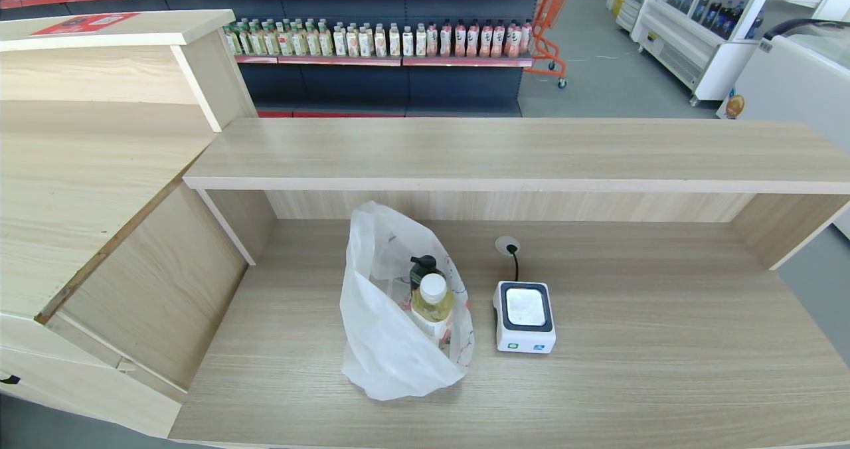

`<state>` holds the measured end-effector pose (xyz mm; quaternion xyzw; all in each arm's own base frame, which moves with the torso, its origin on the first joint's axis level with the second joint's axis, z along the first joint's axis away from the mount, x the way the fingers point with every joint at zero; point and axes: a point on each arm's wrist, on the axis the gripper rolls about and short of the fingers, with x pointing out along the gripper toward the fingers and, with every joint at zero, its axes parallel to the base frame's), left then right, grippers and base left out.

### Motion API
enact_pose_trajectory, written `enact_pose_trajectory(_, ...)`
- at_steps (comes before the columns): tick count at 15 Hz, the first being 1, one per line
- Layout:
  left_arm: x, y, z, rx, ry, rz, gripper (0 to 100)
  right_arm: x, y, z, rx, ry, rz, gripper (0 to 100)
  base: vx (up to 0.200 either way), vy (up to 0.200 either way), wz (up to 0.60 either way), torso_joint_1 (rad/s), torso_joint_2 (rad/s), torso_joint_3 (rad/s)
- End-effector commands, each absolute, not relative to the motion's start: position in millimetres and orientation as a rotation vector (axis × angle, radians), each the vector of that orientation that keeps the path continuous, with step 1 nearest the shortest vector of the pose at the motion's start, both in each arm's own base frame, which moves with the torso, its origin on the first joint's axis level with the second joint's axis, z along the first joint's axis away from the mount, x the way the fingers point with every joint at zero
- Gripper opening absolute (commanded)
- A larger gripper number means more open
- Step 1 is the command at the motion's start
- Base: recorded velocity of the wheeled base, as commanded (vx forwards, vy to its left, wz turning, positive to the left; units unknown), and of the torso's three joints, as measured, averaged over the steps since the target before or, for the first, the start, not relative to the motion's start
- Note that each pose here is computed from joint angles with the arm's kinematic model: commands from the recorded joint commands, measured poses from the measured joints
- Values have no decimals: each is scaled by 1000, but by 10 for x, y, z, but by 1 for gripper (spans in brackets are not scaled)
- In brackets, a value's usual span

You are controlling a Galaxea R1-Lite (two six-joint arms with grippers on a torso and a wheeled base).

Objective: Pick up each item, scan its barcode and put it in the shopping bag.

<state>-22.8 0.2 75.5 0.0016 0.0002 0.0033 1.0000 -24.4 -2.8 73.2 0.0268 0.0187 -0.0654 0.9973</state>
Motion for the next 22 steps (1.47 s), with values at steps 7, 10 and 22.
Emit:
enact_pose_trajectory(7,-228,2,755,3,0,6,100,-242,-28,733,60,40,-132,0,0,-86,0,0,0,2)
enact_pose_trajectory(10,-228,2,755,3,0,6,100,-242,-28,733,72,39,-134,0,0,-200,0,7,-2,1)
enact_pose_trajectory(22,-228,2,755,5,0,6,100,-242,-29,733,72,40,-132,0,33,-67,0,2,0,2)
